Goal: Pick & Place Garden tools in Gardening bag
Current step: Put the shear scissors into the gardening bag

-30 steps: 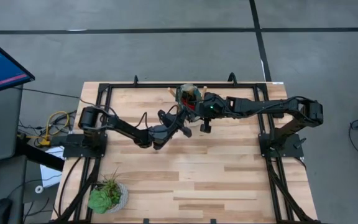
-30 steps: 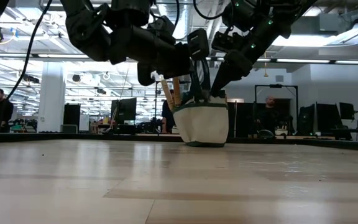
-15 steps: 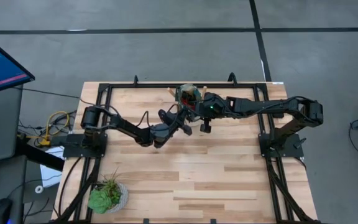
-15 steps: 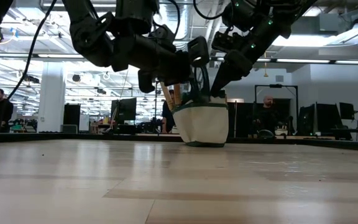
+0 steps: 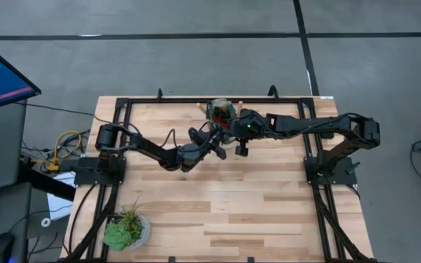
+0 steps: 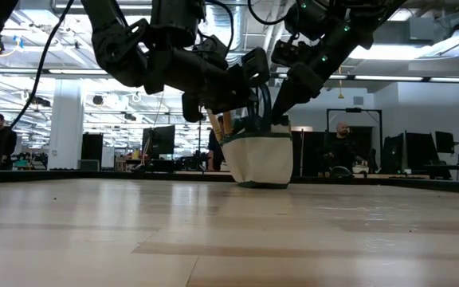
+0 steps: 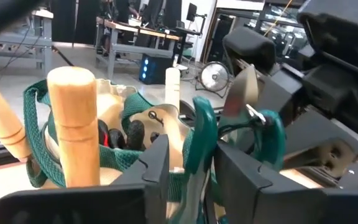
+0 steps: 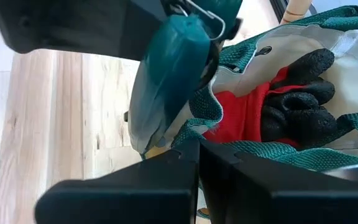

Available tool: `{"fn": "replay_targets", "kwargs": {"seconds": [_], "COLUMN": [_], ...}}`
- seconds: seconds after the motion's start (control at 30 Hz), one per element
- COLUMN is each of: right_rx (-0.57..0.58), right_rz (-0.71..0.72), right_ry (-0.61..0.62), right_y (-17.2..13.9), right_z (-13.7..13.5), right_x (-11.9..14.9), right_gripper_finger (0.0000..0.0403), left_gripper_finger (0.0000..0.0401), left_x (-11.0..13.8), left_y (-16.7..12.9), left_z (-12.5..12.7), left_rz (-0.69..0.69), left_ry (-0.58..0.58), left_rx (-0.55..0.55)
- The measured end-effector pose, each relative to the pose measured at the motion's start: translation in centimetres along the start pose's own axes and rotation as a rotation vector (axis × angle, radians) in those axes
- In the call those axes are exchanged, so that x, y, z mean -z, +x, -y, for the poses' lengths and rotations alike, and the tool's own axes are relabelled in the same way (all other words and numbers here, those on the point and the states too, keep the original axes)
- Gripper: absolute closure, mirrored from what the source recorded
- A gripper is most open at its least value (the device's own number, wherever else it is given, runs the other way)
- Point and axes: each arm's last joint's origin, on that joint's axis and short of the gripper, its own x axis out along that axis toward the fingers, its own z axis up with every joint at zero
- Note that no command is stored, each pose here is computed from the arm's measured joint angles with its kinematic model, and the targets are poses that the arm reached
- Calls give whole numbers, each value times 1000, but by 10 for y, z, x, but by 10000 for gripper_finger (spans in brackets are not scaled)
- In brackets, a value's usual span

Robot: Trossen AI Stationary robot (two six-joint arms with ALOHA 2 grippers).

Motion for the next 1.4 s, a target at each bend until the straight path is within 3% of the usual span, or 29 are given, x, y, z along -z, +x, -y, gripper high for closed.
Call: {"fn": "replay_targets", "kwargs": {"seconds": [0.13, 0.3, 0.7, 0.93, 1.27, 1.4], "right_rx": [-25, -26, 28, 20, -49, -78], "right_rz": [6, 38, 220, 227, 150, 196], "right_ry": [11, 3, 40, 89, 70, 47], "right_y": [0, -10, -73, -85, -78, -72], "right_z": [-1, -2, 12, 12, -7, -20], "right_x": [0, -4, -15, -13, -10, -18], "right_gripper_finger": [403, 395, 267, 235, 234, 238], "left_gripper_finger": [303, 273, 196, 195, 198, 203], "left_x": [-1, -12, -35, -16, -8, -5], "left_y": [1, -5, -12, -3, -3, -4], "left_z": [-1, 7, 9, 2, 1, 0], "left_rz": [2, -1, -20, -79, -140, -163], "left_ry": [-3, 36, 109, 73, 126, 146], "left_rx": [1, 91, 108, 113, 131, 138]}}
